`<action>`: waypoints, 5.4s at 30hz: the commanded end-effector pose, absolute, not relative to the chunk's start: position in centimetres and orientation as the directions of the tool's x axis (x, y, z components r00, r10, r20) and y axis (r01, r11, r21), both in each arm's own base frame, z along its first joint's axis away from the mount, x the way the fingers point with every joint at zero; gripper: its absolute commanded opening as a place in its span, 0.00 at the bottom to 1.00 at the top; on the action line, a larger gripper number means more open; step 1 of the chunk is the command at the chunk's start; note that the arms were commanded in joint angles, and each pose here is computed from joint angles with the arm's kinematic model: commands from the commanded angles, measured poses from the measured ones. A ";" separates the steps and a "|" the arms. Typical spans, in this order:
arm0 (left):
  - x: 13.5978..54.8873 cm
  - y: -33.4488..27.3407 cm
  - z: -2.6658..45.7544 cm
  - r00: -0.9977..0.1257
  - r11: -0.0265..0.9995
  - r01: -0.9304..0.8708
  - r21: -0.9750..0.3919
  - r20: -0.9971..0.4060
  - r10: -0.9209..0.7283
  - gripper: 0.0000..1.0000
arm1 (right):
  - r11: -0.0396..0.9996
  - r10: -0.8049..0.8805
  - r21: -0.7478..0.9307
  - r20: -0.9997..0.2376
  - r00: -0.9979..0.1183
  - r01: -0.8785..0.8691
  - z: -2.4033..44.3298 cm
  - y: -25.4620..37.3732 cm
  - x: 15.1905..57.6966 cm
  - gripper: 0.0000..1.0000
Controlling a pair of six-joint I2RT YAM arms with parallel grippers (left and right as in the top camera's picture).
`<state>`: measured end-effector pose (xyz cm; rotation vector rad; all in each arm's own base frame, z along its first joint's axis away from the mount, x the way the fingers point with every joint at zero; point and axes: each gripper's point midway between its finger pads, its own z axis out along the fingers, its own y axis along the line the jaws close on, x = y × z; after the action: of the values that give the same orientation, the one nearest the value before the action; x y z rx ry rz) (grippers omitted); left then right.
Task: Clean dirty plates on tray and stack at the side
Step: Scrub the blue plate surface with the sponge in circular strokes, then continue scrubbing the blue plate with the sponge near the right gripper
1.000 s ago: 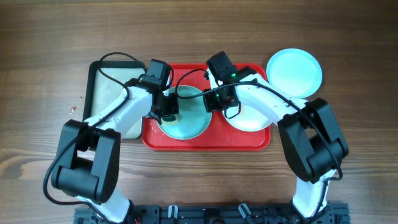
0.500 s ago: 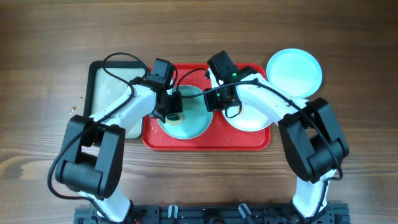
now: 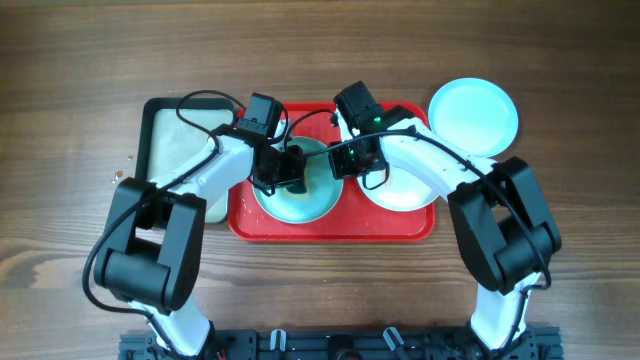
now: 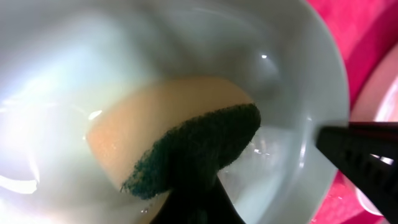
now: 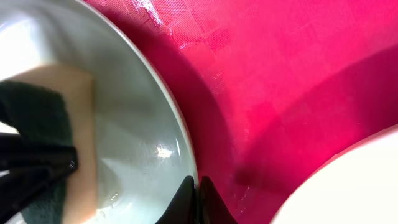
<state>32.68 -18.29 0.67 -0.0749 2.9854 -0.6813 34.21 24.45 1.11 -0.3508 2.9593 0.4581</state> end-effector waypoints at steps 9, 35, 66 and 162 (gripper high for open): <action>30.1 -21.0 -0.3 -1.000 0.854 -0.021 -0.520 0.028 -0.007 0.04 | 0.917 -0.216 0.299 -0.183 -0.959 -0.264 2.0 25.1 34.3 0.04; 32.6 -12.7 6.1 -0.967 0.941 -0.104 -0.322 -0.189 -0.172 0.04 | 0.917 -0.216 0.299 -0.185 -0.959 -0.264 2.0 25.1 34.3 0.04; 27.0 -19.6 -1.0 -0.994 0.938 -0.104 -0.330 0.076 -0.083 0.04 | 0.917 -0.216 0.299 -0.186 -0.959 -0.265 2.0 25.1 34.4 0.05; 27.0 -24.6 1.5 -1.000 0.836 -0.025 -0.549 0.023 -0.015 0.04 | 0.917 -0.216 0.300 -0.185 -0.959 -0.264 2.0 25.1 34.4 0.04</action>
<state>28.66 -22.41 1.21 -0.0743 2.9953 -0.7118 34.34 24.42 1.12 -0.3544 2.9539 0.4561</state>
